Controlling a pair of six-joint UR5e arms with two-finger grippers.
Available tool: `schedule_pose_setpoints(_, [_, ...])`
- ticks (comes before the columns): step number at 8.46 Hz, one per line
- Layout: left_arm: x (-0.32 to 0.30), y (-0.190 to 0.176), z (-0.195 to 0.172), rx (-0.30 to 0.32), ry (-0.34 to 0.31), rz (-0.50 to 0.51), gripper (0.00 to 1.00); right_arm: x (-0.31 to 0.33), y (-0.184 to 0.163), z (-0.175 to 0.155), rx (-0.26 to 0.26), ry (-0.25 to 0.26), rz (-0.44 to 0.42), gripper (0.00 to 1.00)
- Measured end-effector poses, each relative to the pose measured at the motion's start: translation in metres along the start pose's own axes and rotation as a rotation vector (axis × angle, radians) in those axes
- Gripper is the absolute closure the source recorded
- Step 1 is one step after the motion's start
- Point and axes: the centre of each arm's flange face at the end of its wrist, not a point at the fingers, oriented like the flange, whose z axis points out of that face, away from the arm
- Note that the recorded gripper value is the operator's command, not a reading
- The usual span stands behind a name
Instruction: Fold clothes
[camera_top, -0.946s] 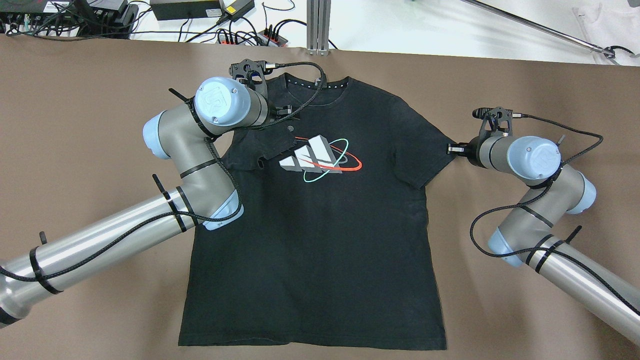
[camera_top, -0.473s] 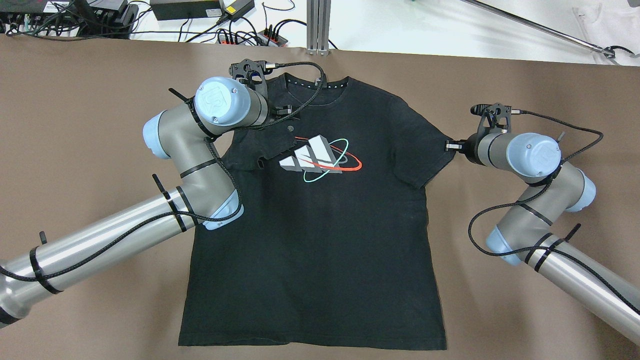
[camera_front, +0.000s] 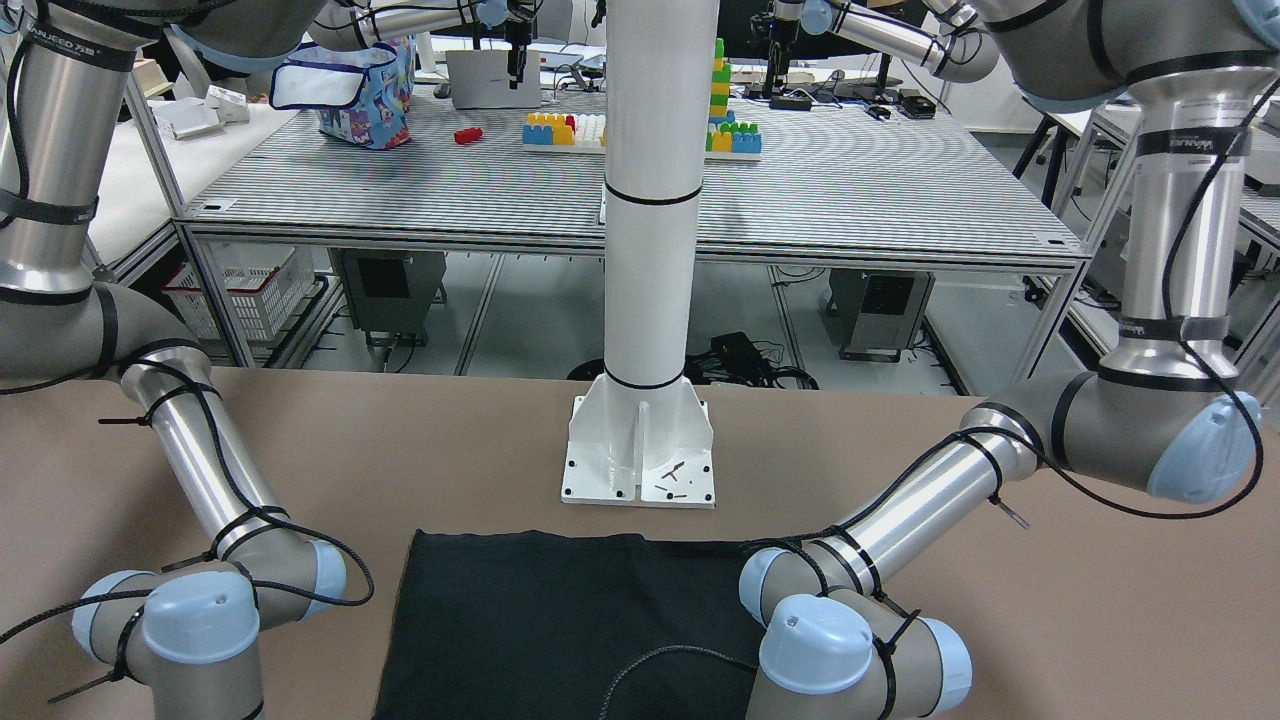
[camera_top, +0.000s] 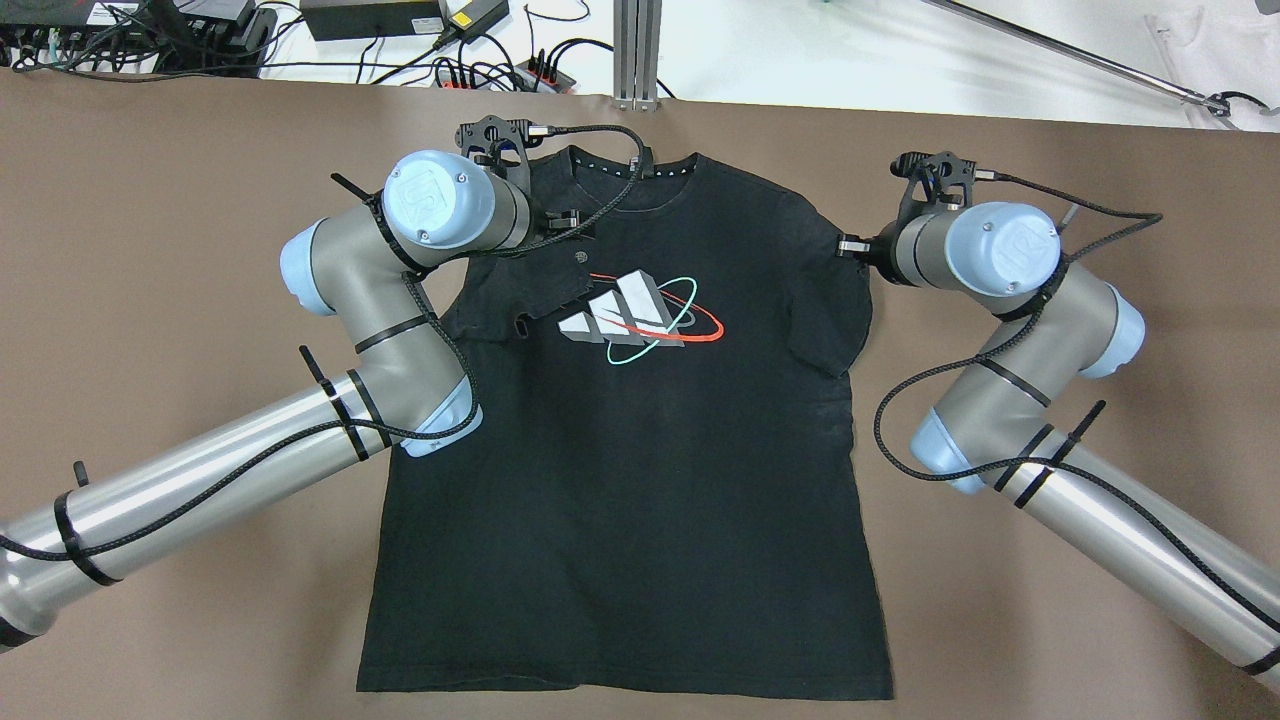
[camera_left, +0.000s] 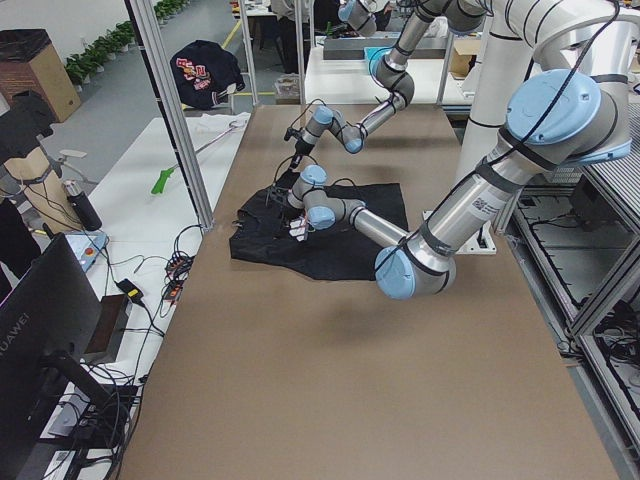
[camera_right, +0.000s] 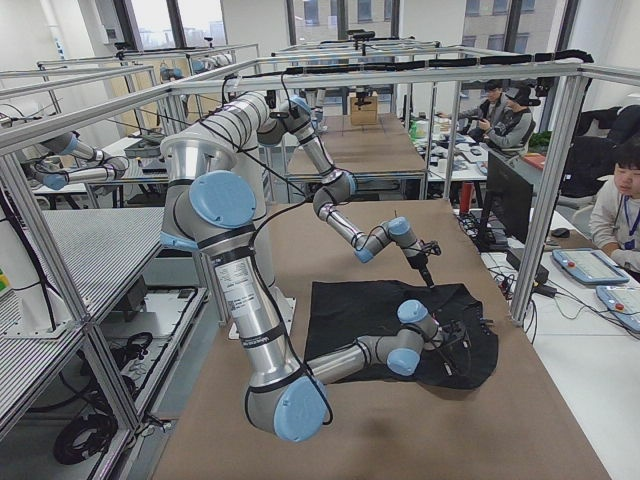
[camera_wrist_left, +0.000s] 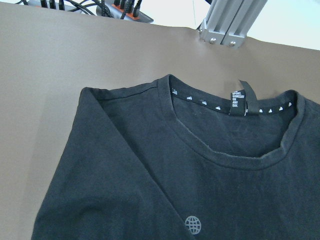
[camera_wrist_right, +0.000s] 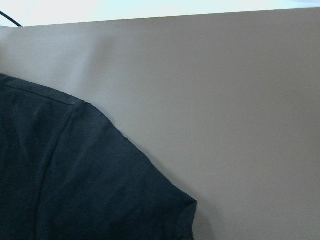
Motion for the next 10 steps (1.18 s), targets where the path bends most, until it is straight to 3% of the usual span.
schedule_pose_setpoints(5, [-0.005, 0.001, 0.002, 0.000, -0.006, 0.008, 0.00, -0.090, 0.011, -0.002, 0.012, 0.018, 0.081, 1.00])
schedule_pose_setpoints(6, [-0.007, 0.001, 0.003, -0.001, -0.008, 0.008, 0.00, -0.101, 0.020, 0.000, 0.007, 0.017, 0.077, 0.90])
schedule_pose_setpoints(7, [-0.009, 0.002, 0.003, -0.001, -0.008, 0.008, 0.00, -0.108, 0.029, 0.002, 0.008, 0.020, 0.066, 0.08])
schedule_pose_setpoints(10, [-0.010, 0.004, 0.003, 0.001, 0.001, 0.009, 0.00, -0.119, 0.054, 0.017, 0.037, 0.052, 0.019, 0.06])
